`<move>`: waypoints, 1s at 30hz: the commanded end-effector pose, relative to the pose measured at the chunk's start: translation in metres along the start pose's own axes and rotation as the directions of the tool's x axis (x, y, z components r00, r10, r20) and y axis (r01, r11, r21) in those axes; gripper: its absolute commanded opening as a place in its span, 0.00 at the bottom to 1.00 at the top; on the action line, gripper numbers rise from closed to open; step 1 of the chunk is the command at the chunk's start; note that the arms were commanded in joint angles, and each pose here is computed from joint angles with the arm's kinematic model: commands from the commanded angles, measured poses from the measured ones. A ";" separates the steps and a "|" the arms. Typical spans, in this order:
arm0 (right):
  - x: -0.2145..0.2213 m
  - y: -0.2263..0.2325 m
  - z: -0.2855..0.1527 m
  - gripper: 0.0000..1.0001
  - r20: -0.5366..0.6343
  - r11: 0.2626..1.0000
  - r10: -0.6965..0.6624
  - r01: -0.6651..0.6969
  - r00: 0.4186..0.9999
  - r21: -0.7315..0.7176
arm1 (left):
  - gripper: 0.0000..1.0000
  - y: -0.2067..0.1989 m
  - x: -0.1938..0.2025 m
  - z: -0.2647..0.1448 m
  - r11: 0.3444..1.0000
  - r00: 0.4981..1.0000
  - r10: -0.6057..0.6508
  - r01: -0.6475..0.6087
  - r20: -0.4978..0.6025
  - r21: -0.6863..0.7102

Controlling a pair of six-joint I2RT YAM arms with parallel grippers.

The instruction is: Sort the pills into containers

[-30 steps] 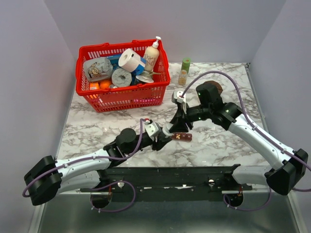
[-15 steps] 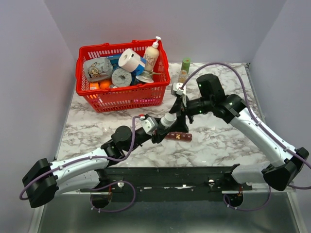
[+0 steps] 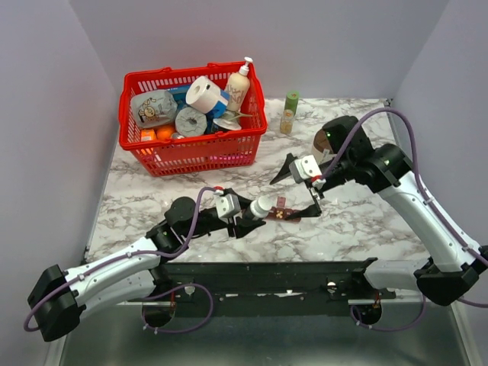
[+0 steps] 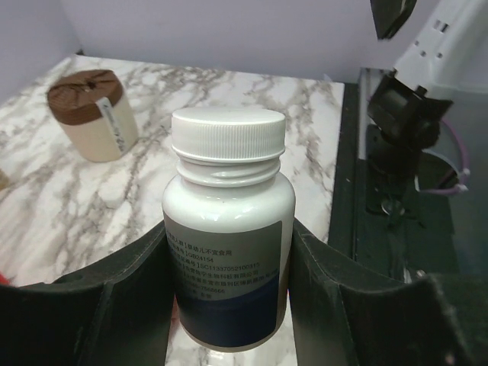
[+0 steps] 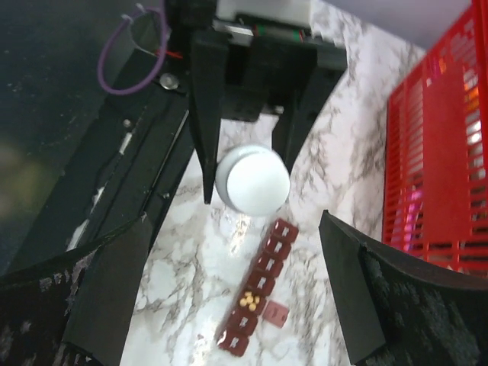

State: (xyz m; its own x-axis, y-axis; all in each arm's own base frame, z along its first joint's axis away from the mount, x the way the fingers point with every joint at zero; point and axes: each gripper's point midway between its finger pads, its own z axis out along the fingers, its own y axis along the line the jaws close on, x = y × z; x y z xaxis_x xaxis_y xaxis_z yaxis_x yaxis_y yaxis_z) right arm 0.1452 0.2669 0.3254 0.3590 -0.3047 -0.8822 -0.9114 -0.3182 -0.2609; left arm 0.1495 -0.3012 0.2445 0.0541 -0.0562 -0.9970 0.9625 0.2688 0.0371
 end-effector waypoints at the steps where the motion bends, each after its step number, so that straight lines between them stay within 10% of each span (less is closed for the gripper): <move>1: -0.020 0.021 0.012 0.99 0.148 0.981 -0.093 0.116 0.985 -0.154 | 0.00 -0.026 -0.006 -0.001 0.986 0.999 -0.050 0.053 -0.022 0.159; 20: 0.018 0.019 0.048 0.80 0.014 0.987 -0.047 0.049 0.999 -0.153 | 0.00 -0.028 -0.030 0.005 0.976 0.990 -0.124 0.108 0.074 0.191; 30: 0.019 0.023 0.050 0.52 0.010 0.985 -0.011 0.012 1.000 -0.174 | 0.00 -0.026 -0.020 0.007 0.974 0.993 -0.112 0.106 0.021 0.198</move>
State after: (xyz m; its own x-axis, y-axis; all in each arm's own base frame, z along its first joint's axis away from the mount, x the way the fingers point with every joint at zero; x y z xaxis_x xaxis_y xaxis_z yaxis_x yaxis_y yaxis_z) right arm 0.1271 0.2968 0.2859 0.3885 -0.2883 -0.8752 -0.8590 -0.4570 -0.2308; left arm 0.1221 -0.3111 0.2454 -0.0976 -0.0851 -0.9916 0.9913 0.0805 -0.1044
